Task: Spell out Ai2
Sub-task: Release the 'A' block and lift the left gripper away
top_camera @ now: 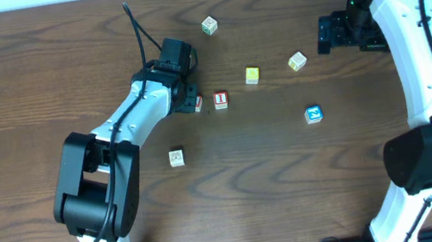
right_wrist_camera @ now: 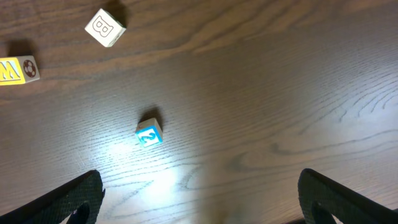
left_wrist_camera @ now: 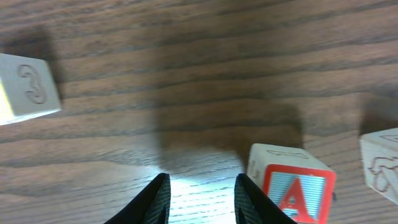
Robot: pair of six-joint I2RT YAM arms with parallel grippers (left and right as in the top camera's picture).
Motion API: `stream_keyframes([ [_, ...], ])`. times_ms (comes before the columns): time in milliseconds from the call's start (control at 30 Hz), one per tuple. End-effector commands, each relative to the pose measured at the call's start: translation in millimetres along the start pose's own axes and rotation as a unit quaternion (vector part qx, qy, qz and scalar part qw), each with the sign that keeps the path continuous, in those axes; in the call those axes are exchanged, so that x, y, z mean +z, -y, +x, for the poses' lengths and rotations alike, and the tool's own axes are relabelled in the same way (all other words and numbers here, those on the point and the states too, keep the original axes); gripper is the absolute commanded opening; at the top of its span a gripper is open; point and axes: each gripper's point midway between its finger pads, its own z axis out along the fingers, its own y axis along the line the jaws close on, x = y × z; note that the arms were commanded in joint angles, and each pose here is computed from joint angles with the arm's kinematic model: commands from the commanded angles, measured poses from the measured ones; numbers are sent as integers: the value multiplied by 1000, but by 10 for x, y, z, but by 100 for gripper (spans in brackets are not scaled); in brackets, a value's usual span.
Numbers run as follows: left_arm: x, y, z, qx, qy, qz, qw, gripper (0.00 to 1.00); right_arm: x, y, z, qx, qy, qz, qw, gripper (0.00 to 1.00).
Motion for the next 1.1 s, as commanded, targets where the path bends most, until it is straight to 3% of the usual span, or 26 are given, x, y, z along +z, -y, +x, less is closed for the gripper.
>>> stream_keyframes([
  [0, 64, 88, 61, -18, -13, 27, 999, 35, -54, 58, -21, 2, 10, 5, 1000, 99],
  [1067, 46, 238, 133, -70, -34, 68, 995, 38, -56, 55, -30, 2, 12, 4, 1000, 99],
])
